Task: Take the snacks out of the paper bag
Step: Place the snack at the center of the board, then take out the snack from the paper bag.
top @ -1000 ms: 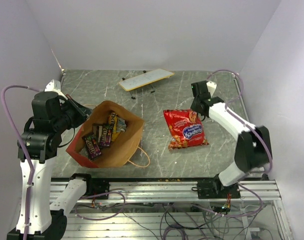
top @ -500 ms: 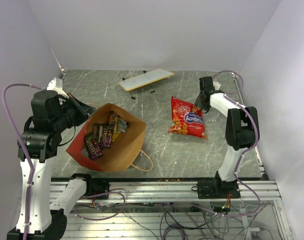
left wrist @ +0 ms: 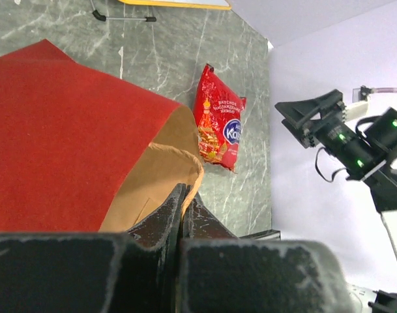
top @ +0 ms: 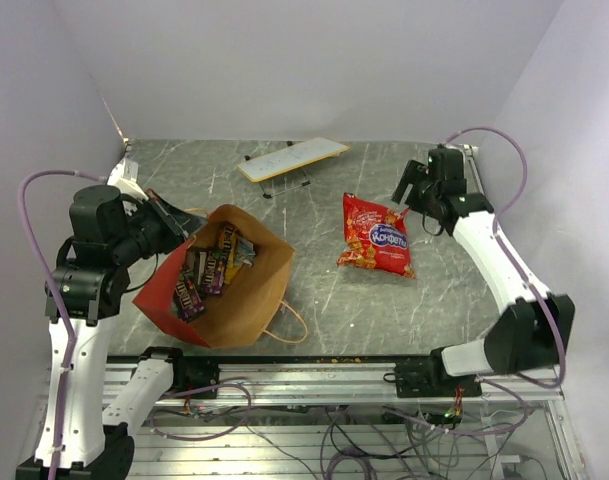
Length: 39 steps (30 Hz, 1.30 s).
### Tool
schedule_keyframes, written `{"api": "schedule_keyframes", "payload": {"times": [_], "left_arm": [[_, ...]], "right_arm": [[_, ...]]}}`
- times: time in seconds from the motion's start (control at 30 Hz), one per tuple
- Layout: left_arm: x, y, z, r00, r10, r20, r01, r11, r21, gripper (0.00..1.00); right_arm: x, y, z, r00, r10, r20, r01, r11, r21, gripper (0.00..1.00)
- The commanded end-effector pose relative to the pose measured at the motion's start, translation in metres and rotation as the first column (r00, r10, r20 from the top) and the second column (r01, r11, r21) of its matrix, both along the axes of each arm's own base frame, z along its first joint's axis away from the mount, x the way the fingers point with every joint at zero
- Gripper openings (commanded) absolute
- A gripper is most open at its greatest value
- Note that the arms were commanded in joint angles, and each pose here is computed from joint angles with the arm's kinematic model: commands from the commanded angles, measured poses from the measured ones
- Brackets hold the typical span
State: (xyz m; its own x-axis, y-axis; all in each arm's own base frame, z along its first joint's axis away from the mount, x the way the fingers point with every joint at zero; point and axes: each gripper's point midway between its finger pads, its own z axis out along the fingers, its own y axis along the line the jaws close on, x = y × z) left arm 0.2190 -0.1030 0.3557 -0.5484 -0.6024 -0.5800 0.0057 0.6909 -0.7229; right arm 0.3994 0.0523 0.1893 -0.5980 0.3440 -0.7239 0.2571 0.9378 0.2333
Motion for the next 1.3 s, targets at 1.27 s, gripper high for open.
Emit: {"api": "schedule_keyframes", "payload": {"times": [1.27], "left_arm": [[0.003, -0.014, 0.013, 0.999, -0.05, 0.011, 0.051, 0.996, -0.08, 0.07]], "right_arm": [[-0.162, 0.397, -0.002, 0.591, 0.733, 0.337, -0.665, 0.679, -0.311, 0.62]]}}
